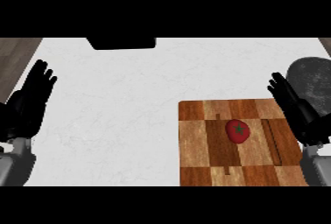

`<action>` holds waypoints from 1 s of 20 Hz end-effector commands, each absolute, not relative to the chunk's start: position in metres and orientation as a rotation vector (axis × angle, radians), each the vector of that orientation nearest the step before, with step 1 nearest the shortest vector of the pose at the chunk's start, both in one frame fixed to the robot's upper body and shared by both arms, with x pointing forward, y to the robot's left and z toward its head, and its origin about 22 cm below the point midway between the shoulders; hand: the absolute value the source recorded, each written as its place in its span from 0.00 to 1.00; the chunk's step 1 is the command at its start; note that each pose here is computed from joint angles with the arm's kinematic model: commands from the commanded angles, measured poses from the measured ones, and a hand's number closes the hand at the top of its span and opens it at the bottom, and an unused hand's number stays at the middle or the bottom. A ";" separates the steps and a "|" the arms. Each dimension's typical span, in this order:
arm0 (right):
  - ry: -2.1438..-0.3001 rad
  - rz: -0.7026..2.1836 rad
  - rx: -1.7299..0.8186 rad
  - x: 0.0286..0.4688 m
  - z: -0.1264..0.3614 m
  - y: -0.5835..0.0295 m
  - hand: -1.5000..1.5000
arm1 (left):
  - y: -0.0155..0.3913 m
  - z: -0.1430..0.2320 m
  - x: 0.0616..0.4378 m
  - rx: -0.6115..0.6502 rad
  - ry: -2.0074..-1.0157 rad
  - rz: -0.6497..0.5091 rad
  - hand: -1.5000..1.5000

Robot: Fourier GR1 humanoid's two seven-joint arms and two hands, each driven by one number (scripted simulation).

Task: Pick the tomato from the cutting board and place it in the pan

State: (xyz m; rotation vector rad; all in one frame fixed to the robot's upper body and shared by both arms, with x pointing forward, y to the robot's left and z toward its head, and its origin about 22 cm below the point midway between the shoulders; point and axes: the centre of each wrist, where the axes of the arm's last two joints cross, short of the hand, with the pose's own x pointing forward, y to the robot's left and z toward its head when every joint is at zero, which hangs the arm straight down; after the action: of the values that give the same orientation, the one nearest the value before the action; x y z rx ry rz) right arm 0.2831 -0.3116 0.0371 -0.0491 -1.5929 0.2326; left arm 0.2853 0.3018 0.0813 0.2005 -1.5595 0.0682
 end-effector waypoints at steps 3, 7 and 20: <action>-1.599 0.178 0.120 0.283 0.028 -0.287 1.00 | 0.279 0.019 0.257 0.188 -1.382 0.155 0.50; -1.662 0.628 0.092 0.278 0.046 -0.283 1.00 | 0.259 -0.021 0.234 0.083 -1.232 0.254 0.50; -1.807 0.405 -0.607 0.150 0.014 -0.234 0.00 | 0.251 -0.048 0.210 0.087 -1.220 0.287 0.50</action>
State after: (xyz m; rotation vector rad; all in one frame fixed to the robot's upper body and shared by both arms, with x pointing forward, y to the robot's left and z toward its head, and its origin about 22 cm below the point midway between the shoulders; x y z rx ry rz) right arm 0.1654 -0.2515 0.0056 -0.4652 -1.8271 0.3941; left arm 0.2161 0.2611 -0.0360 0.0946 -1.2387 0.2762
